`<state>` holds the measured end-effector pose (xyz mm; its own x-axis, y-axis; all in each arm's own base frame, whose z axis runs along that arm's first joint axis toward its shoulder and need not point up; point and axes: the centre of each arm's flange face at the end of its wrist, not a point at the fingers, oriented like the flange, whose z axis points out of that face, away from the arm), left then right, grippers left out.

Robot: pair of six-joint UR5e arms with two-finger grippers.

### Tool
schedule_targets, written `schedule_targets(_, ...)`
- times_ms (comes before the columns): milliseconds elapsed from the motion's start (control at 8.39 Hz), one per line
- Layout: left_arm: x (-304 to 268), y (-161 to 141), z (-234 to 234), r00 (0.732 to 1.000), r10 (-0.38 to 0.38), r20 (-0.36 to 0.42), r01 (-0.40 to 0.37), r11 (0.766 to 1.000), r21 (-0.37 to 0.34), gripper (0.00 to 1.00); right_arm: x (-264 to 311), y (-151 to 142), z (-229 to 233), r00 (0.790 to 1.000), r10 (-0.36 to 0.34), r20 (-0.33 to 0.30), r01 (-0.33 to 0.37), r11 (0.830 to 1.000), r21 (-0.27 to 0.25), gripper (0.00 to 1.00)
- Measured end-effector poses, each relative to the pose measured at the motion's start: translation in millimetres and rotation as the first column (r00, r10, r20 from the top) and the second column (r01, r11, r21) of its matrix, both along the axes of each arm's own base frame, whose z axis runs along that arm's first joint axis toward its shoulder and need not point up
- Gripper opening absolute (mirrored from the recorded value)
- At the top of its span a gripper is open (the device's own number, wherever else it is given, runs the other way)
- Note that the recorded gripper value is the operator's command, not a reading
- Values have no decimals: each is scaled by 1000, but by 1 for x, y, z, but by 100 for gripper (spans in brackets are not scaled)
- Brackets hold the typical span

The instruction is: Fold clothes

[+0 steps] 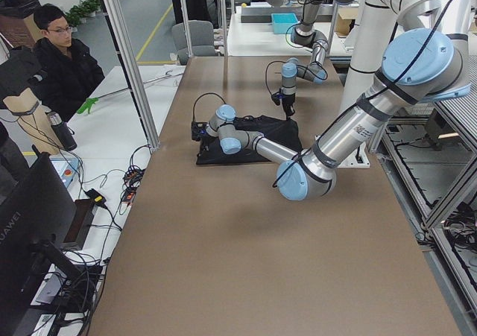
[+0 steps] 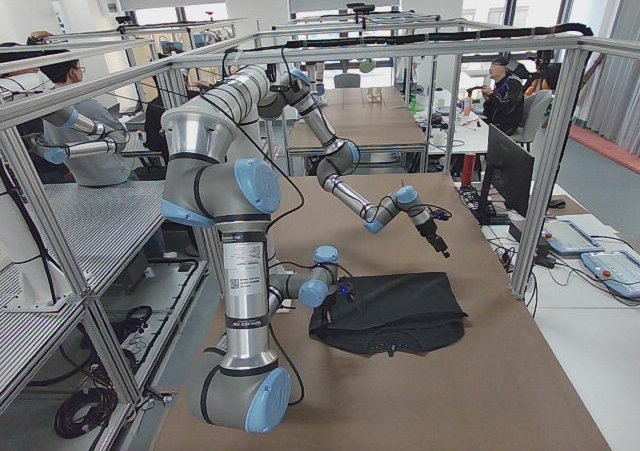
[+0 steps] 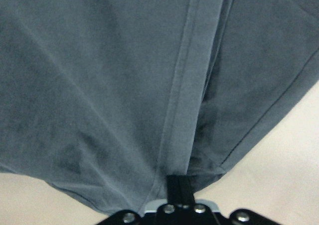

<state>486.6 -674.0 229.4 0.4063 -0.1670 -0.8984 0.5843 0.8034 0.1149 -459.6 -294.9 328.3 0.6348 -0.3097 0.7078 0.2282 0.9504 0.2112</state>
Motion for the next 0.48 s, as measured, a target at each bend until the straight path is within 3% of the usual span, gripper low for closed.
schedule_targets(238,0,0,0,1000,0,1,0,1000,-2,94,8,-10,-1,1000,17,6,-17,1000,-6,95)
schedule_targets(477,-1,-1,1,1000,2,2,-2,1000,-5,94,18,-39,-6,998,67,8,-67,998,2,95)
